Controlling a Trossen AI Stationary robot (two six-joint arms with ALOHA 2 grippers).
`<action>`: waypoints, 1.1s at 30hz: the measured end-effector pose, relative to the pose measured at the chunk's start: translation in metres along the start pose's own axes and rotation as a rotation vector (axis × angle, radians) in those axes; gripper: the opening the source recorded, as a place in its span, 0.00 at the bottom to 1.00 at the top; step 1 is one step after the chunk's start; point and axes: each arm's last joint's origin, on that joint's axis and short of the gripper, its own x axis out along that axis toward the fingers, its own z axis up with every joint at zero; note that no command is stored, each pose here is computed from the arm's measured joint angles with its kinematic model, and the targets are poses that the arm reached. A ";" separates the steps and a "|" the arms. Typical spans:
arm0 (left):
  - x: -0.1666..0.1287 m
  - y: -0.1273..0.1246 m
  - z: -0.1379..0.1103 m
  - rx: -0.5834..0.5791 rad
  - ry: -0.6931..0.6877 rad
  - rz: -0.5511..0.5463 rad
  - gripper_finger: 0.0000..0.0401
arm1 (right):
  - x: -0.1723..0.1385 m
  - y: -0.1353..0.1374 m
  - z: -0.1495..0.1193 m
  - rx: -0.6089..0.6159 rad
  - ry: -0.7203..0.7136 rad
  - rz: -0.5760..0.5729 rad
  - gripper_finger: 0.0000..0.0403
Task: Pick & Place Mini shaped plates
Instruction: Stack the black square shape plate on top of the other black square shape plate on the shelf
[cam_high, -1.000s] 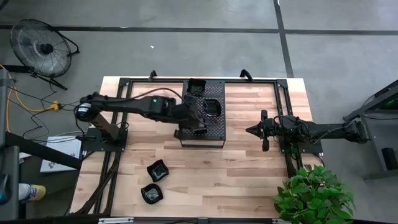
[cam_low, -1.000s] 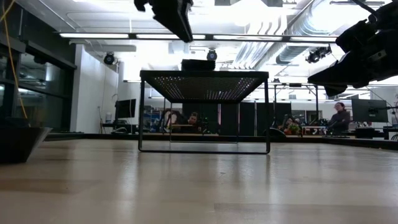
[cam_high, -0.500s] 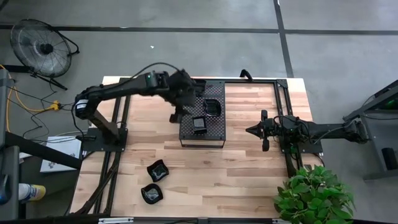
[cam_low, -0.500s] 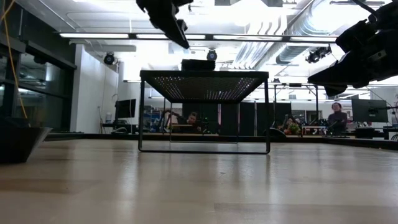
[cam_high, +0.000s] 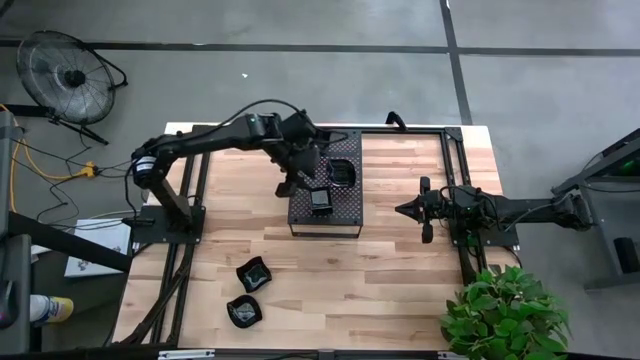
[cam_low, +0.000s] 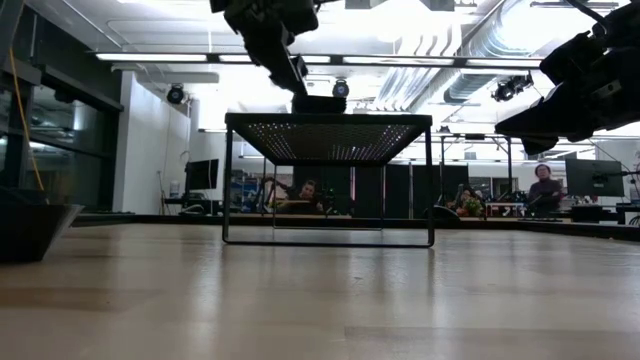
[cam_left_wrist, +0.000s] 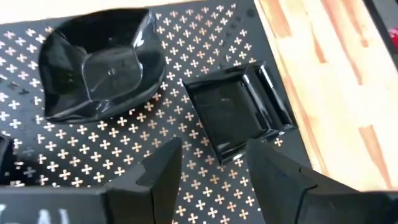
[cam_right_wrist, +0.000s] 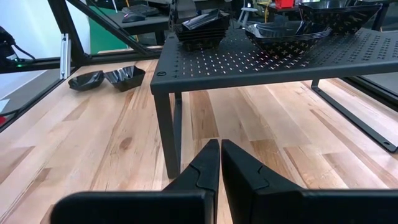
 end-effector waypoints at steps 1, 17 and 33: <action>0.002 0.001 0.000 -0.002 0.007 0.002 0.44 | 0.000 0.000 0.000 0.000 0.001 0.001 0.03; 0.021 0.000 0.000 -0.011 0.030 -0.066 0.44 | 0.000 0.000 0.000 0.000 0.000 0.000 0.03; 0.022 -0.004 0.002 0.001 0.022 -0.081 0.44 | 0.000 0.000 0.000 0.000 0.001 0.001 0.03</action>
